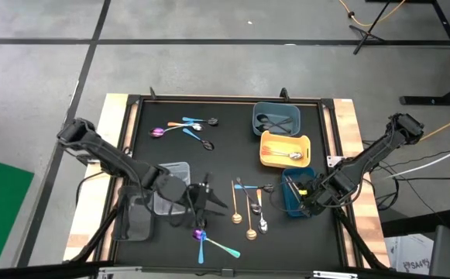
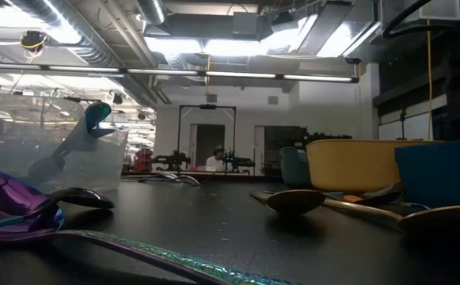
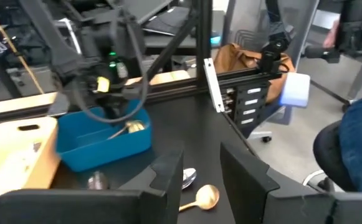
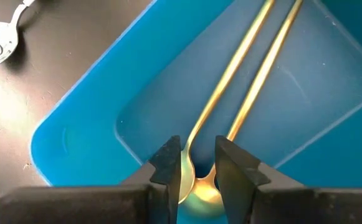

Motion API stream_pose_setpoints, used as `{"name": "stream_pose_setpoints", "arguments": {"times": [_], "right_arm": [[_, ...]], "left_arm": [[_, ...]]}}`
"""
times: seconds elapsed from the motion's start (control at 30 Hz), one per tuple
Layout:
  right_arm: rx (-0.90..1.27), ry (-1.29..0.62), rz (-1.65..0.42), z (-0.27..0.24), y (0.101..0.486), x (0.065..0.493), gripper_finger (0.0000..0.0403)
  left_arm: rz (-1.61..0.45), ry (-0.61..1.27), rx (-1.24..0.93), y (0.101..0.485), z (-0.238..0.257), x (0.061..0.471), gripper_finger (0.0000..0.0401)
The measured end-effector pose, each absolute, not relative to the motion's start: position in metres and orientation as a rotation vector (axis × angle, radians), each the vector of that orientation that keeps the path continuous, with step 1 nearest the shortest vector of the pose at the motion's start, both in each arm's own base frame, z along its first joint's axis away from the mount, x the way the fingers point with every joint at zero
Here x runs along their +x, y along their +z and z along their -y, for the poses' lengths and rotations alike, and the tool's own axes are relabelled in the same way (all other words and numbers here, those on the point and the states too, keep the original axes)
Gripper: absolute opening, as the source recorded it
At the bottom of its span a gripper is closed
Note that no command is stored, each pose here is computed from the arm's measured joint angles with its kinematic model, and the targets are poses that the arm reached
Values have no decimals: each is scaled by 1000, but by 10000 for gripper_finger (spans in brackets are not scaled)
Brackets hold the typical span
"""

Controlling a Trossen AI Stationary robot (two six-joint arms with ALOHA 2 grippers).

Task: Sort silverware by color (type)
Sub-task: Put the purple spoon into the transparent bin

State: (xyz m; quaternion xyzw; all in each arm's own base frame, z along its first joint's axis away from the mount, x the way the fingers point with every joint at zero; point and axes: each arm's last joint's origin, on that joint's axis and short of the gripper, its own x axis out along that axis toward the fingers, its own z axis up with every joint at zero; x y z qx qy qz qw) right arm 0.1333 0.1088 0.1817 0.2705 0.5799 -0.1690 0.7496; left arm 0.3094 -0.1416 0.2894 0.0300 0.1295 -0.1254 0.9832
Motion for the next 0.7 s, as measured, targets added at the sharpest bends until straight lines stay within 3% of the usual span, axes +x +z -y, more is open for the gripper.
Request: {"name": "stream_pose_setpoints", "arguments": {"times": [0.33,0.7], "right_arm": [[591,-369,-1267,-109,182,133,86],[598,-361,-1283,-109,182,133,86]], "left_arm": [[-303,-307,82,278,180,340,100],[-593,-337,-31,252,220,357,100]]}}
